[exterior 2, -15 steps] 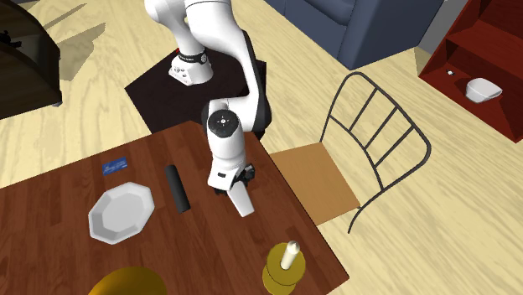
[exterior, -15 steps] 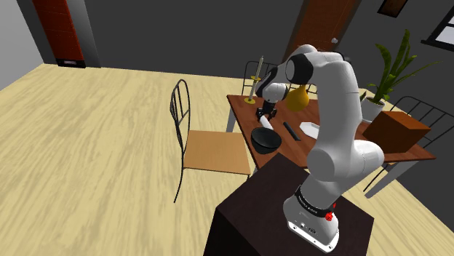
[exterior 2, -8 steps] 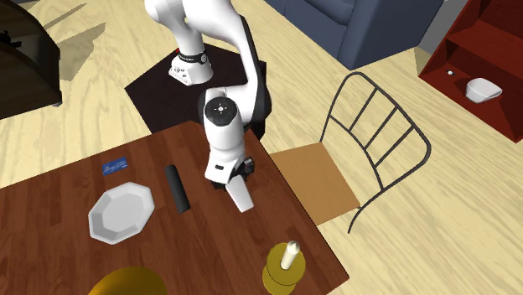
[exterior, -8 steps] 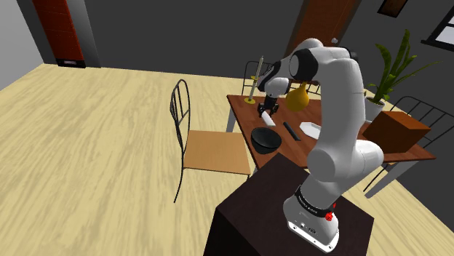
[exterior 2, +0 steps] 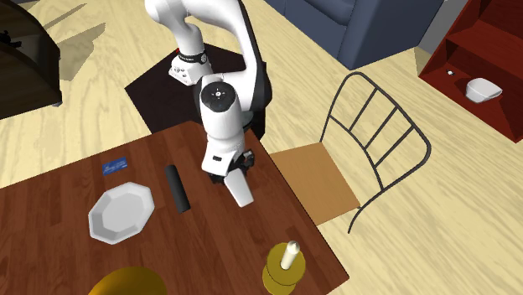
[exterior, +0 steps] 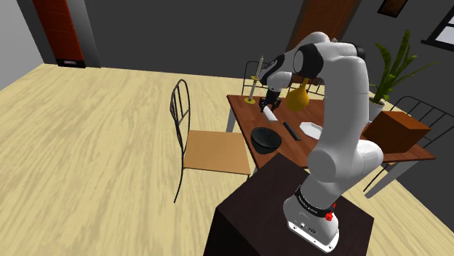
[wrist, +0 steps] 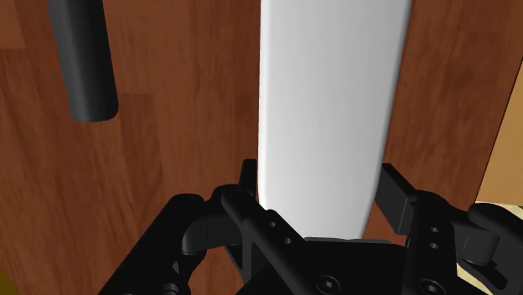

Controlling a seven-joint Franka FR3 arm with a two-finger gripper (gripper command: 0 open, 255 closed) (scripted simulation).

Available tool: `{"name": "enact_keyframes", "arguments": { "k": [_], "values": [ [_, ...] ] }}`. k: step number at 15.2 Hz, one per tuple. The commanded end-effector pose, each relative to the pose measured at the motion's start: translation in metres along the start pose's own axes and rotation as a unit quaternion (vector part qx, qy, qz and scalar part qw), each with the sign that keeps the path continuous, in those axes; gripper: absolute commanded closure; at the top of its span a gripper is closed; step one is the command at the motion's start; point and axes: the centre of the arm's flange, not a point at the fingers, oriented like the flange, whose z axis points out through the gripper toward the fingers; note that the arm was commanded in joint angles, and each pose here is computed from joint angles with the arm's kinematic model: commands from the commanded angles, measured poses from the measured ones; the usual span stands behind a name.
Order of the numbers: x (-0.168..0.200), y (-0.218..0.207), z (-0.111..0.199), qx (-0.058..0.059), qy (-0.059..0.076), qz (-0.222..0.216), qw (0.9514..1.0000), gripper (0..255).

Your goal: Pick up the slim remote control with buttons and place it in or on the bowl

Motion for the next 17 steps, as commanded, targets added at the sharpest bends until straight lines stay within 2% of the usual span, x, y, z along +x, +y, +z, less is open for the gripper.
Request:
{"name": "enact_keyframes", "arguments": {
  "k": [1, 15, 17],
  "values": [
    [0.0, 0.0, -0.012, 0.0, 0.0, 0.0, 1.0, 255],
    [-0.001, 0.0, -0.082, 0.0, 0.0, 0.0, 1.0, 255],
    [-0.025, -0.01, -0.082, 0.0, 0.0, 0.0, 1.0, 255]
  ]
}}
